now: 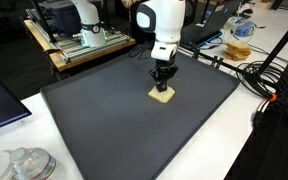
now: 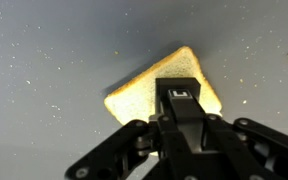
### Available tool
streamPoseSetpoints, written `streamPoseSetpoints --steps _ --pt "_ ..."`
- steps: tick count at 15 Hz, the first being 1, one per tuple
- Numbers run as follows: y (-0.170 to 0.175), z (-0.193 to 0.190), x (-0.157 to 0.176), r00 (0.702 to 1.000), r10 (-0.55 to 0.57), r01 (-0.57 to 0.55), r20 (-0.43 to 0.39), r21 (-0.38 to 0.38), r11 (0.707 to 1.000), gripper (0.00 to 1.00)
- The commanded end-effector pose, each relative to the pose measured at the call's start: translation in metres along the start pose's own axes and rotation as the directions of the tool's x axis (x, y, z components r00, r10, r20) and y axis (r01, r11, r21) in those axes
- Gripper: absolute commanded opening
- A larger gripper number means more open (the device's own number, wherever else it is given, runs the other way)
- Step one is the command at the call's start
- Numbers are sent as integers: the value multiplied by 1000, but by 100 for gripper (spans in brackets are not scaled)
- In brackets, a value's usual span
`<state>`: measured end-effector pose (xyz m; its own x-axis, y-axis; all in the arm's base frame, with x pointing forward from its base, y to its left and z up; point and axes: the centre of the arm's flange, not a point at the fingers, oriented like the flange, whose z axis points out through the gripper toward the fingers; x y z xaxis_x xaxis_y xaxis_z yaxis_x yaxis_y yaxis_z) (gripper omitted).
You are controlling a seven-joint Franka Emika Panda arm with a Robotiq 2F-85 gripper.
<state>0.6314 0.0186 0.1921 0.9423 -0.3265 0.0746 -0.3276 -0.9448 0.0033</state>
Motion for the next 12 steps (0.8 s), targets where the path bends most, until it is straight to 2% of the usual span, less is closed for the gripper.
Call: streamPoseSetpoints --steps 1,12 --pt "0 4 3 1000 -6 6 -14 17 1000 5" --pt "0 4 5 1000 -2 2 -23 12 1000 5"
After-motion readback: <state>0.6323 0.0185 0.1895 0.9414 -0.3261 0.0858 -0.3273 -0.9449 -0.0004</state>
